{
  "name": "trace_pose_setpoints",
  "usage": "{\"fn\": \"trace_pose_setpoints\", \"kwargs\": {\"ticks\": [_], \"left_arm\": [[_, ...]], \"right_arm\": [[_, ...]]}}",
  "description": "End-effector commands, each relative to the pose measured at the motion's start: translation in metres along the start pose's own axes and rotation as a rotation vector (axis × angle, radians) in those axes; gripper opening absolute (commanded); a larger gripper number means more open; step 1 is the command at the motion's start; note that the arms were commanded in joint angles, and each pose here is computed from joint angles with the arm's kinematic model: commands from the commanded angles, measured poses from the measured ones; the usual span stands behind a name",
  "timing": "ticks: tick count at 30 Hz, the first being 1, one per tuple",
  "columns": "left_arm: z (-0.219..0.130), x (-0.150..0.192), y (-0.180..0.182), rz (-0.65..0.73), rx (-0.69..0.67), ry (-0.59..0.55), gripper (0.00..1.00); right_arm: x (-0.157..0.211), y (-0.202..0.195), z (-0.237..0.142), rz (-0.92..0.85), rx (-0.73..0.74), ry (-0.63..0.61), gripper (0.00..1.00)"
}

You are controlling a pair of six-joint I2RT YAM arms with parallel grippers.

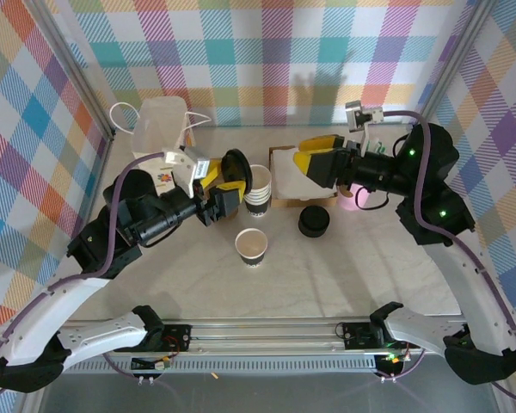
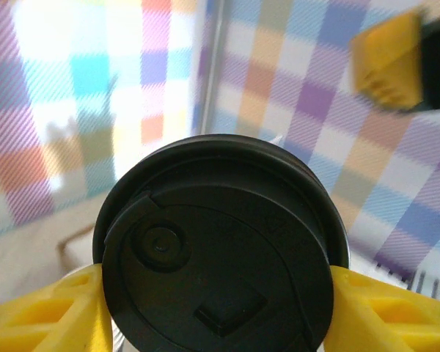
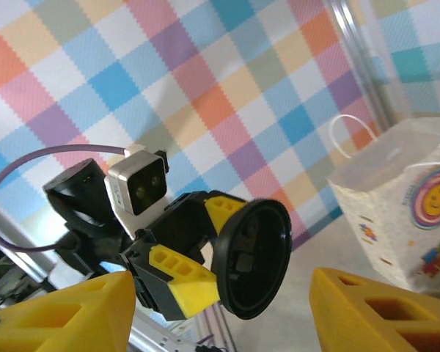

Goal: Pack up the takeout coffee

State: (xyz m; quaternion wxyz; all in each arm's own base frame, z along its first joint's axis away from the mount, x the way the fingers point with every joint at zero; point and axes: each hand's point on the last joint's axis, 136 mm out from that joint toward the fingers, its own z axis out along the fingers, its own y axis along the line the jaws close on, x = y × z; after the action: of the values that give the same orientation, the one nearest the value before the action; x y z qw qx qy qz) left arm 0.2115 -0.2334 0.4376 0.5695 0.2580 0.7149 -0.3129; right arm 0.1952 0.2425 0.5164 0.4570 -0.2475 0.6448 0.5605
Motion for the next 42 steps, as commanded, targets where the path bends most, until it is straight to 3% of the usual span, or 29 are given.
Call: {"fn": "trace_pose_setpoints", "kwargs": {"ticks": [1,16,28,42], "left_arm": [[-0.003,0.056,0.023,-0.036,-0.136,0.262,0.60],[0.046,0.165,0.039,-0.133,-0.270,0.788,0.63],[0.070,0.218,0.036,-0.132,-0.330,0.962,0.65],[0.076,0.246,0.041,-0.044,-0.404,1.082,0.67]], "right_arm": [[0.004,-0.008,-0.009,-0.043,0.089,0.004,0.64],[0.013,-0.014,-0.020,-0.061,0.154,0.015,0.63],[0.016,-0.014,-0.025,-0.079,0.175,0.017,0.62],[0.019,-0.016,-0.025,-0.078,0.176,0.028,0.62]]}}
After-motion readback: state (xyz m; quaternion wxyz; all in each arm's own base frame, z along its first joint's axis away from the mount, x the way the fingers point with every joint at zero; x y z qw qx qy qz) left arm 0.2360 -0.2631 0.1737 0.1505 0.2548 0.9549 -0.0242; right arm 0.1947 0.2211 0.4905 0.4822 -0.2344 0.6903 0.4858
